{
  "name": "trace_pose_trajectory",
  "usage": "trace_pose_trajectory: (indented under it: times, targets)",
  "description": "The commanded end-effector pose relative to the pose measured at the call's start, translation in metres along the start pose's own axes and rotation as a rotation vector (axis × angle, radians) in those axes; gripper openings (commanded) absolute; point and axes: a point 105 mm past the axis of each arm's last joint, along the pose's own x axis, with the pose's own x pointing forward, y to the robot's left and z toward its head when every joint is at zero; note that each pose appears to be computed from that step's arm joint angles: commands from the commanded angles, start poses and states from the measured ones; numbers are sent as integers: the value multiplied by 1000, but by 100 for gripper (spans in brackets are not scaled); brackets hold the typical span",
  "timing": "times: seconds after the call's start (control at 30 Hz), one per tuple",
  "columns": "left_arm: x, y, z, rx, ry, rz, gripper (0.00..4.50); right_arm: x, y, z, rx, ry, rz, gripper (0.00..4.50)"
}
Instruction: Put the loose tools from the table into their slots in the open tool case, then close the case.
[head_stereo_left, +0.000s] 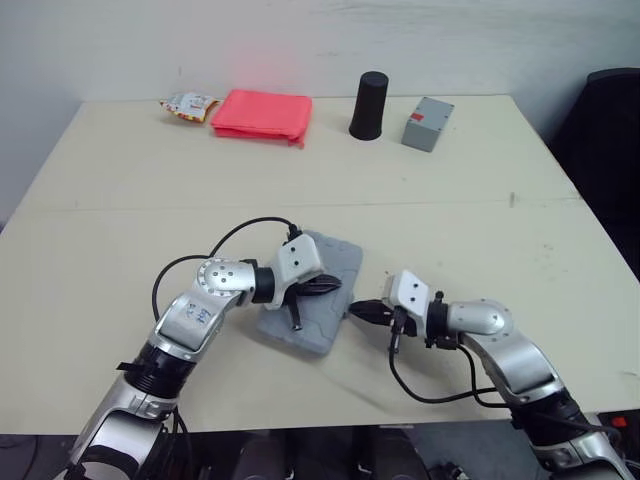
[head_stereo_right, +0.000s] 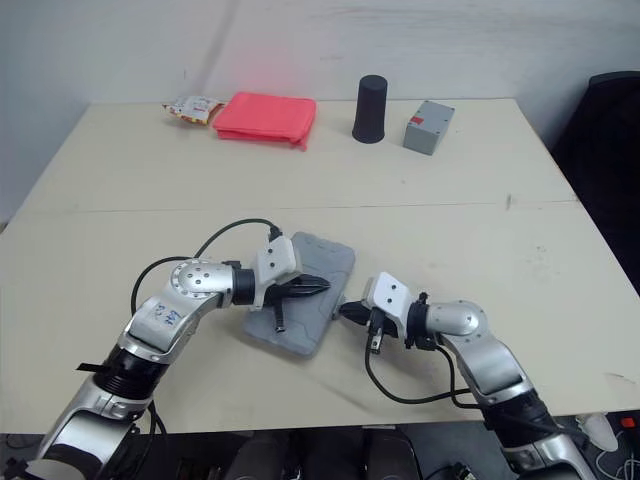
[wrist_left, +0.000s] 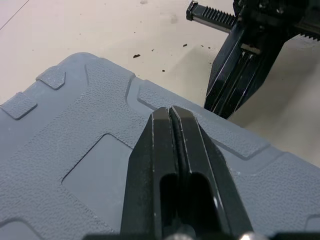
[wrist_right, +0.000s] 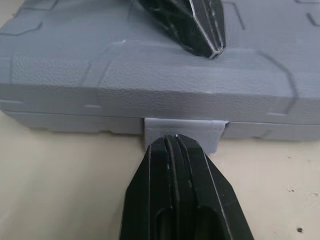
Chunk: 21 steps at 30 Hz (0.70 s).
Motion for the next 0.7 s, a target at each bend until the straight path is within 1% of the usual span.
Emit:
trace_pose_trajectory:
  times: [0.03, 0.23, 0.4, 0.47, 0.53, 0.63, 0.7]
  targets:
    - [1, -12, -47, -118, 164, -17, 0, 11, 3, 10, -47, -46, 30, 6]
    - [2, -15, -53, -156, 172, -19, 0, 23, 2, 16, -58, -84, 46, 6]
    - [-1, -29, -71, -231, 221, -65, 0, 34, 3, 21, -105, -83, 68, 6]
    - [-1, -34, -84, -265, 228, -63, 0, 33, -1, 20, -171, -70, 55, 6]
    - [-2, -36, -91, -278, 230, -60, 0, 34, -4, 19, -227, -59, 39, 6]
    - [-4, -36, -97, -275, 236, -40, 0, 37, -11, 17, -288, -43, 2, 6]
    - [-5, -36, -97, -276, 229, -32, 0, 39, -11, 19, -312, -58, 9, 6]
